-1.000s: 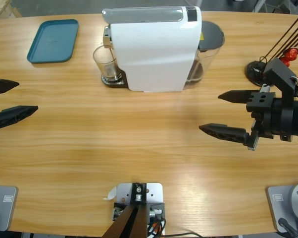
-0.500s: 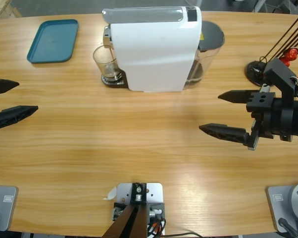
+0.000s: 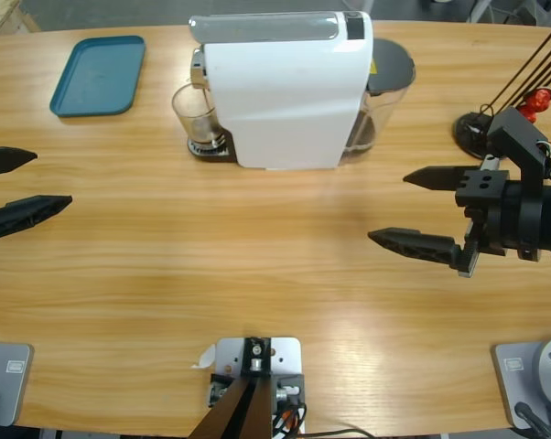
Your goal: Pour coffee
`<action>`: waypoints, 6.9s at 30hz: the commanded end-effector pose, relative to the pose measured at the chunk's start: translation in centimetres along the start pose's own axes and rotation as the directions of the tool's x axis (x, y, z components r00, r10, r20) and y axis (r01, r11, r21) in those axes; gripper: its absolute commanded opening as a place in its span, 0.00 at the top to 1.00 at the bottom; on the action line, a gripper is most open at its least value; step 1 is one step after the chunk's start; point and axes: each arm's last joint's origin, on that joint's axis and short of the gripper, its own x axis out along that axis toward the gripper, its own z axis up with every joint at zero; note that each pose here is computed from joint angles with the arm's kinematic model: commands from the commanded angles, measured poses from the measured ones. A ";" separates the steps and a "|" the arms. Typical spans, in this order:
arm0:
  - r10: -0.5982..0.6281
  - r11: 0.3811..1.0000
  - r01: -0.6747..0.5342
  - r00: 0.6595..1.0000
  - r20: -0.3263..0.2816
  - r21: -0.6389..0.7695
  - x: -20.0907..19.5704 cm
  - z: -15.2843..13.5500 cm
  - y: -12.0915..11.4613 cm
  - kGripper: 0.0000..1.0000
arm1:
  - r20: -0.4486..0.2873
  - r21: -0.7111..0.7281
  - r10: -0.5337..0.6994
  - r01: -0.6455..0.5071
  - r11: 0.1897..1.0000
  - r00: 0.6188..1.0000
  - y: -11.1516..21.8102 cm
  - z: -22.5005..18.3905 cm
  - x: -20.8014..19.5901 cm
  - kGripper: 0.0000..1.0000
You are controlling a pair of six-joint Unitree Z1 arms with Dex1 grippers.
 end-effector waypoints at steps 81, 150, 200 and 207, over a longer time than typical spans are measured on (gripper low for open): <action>0.036 0.999 -0.038 0.997 0.074 0.025 1.3 3.6 0.7 0.14 | 0.073 0.120 -0.194 0.184 0.976 0.978 -0.3 -0.3 -2.4 0.01; -0.092 0.990 0.079 0.989 0.115 0.118 24.1 0.2 3.8 0.14 | 0.006 0.112 -0.191 0.189 0.975 0.982 -0.7 -0.3 -0.6 0.06; 0.485 0.865 -0.449 0.863 0.142 -0.223 17.9 -0.3 19.8 1.00 | 0.000 0.115 -0.191 0.190 0.975 0.981 -0.8 -0.3 -0.4 0.06; 0.480 0.860 -0.451 0.873 0.081 -0.237 18.8 -1.4 20.5 1.00 | -0.002 0.115 -0.192 0.190 0.975 0.981 -0.8 -0.2 -0.3 0.06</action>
